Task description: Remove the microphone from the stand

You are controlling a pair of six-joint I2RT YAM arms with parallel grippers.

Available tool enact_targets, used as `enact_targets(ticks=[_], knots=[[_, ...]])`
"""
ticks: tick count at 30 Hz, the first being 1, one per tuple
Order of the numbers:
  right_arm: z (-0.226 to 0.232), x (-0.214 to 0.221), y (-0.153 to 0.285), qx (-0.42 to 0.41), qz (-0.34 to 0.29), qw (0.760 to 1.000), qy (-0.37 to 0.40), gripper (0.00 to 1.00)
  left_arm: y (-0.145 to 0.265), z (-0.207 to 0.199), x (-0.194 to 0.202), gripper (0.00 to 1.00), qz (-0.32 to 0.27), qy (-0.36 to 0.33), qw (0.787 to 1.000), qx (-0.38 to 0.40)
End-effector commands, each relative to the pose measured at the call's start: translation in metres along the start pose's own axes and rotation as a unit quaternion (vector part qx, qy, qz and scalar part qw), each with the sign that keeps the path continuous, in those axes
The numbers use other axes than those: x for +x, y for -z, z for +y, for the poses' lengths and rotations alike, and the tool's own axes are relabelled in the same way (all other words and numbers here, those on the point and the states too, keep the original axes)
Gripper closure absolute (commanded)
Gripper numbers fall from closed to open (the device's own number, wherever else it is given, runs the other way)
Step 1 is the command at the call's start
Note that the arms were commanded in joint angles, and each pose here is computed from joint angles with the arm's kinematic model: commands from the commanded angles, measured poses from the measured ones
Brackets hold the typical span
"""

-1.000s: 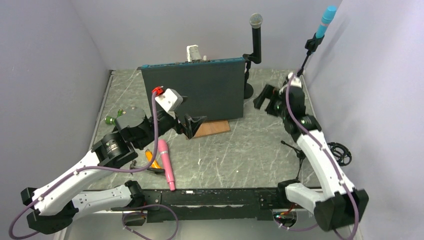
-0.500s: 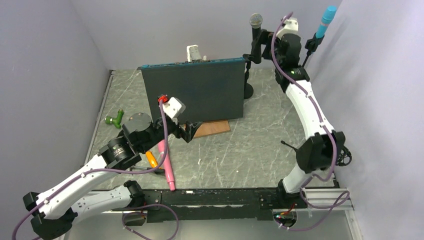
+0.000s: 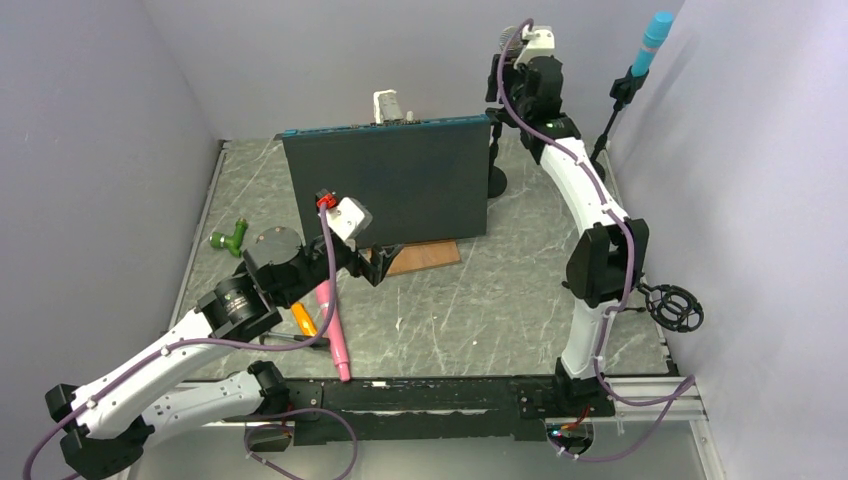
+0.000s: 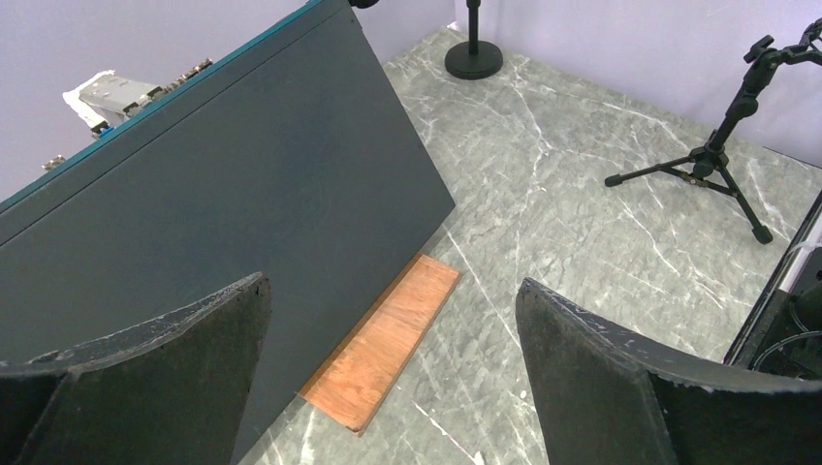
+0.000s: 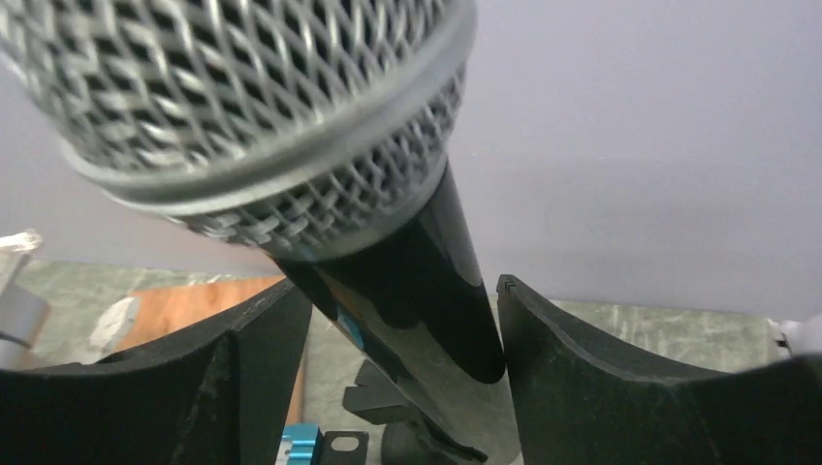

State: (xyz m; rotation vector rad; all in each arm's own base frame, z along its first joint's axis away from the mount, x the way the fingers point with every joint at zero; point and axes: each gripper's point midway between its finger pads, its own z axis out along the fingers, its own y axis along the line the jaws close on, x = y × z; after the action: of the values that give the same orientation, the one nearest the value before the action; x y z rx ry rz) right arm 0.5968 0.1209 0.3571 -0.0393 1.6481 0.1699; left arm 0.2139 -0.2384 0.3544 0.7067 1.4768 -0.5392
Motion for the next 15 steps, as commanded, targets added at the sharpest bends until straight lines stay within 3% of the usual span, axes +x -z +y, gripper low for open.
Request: enact_targets(ticks=[1,4,7,15], knots=[[-0.008,-0.025,0.007,0.049,-0.07,0.996,0.032,0.33,0.002,0.002,-0.013,0.01,-0.027,-0.005,1.0,-0.003],[-0.018,-0.018,0.009,0.075,-0.088,0.992,0.047,0.45,0.002,-0.003,-0.013,0.01,-0.028,-0.006,1.0,0.007],[-0.03,-0.02,0.014,0.106,-0.08,0.99,0.052,0.68,0.001,-0.005,-0.012,0.01,-0.028,-0.008,1.0,0.01],[-0.07,-0.048,0.088,0.206,-0.08,0.973,0.063,0.95,0.005,-0.009,-0.017,0.01,-0.037,-0.006,0.999,0.019]])
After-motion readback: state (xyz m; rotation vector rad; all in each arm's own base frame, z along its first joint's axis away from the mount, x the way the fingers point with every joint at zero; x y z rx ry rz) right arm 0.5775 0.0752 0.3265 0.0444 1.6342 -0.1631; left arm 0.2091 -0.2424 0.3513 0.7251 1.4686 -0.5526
